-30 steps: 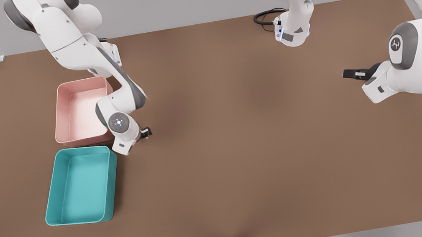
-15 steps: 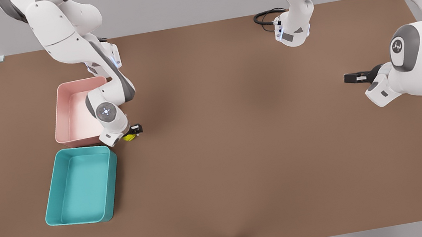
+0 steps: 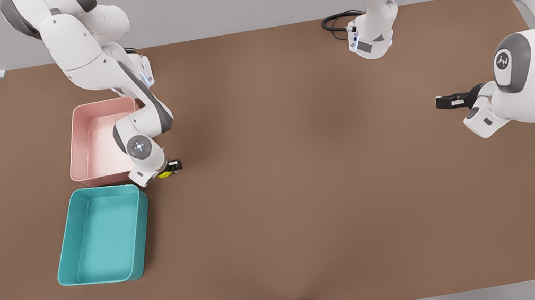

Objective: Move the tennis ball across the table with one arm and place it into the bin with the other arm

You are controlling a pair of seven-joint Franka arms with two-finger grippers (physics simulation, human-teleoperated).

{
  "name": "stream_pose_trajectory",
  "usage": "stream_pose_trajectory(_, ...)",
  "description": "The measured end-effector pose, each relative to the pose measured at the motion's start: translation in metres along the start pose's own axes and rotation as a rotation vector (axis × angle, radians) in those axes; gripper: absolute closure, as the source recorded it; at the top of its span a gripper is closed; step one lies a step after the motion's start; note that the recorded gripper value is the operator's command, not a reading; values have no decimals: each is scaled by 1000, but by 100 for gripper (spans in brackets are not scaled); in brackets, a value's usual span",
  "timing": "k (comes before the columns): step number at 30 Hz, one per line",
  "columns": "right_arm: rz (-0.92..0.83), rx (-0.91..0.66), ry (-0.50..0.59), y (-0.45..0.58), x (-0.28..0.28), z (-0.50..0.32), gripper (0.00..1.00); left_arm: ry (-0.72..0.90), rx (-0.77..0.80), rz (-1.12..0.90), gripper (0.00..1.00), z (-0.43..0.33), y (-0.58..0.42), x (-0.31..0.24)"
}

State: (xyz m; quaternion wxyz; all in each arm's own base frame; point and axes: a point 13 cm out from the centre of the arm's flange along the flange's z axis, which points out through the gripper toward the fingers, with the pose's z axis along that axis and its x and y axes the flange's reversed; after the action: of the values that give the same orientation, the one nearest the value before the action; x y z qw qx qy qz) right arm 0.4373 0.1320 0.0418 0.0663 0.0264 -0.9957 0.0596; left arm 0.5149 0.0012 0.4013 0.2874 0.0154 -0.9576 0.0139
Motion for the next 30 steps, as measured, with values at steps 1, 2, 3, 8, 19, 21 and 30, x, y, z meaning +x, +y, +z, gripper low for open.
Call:
stream_pose_trajectory(1, 2, 1, 4, 0, 1, 2, 0, 0, 0, -3, 0, 0, 0, 0)
stream_pose_trajectory(2, 4, 2, 6, 0, 2, 3, 0, 0, -1, -4, 0, 0, -1, 0)
stream_pose_trajectory(3, 6, 2, 8, 0, 2, 4, 0, 0, -1, -6, 0, 0, -1, 0)
stream_pose_trajectory(8, 14, 3, 15, -1, 5, 7, 34, 0, -1, -17, 0, 0, -1, 0)
stream_pose_trajectory(19, 33, -71, -229, 10, -108, -144, 36, 1, -1, -32, 0, 0, -2, 0)
stream_pose_trajectory(21, 75, -64, -271, -30, -136, -183, 36, 1, -1, -34, 0, 0, -2, 1)
stream_pose_trajectory(30, 85, 18, -181, -148, -157, -153, 0, 2, -1, -40, 0, 0, -2, 1)
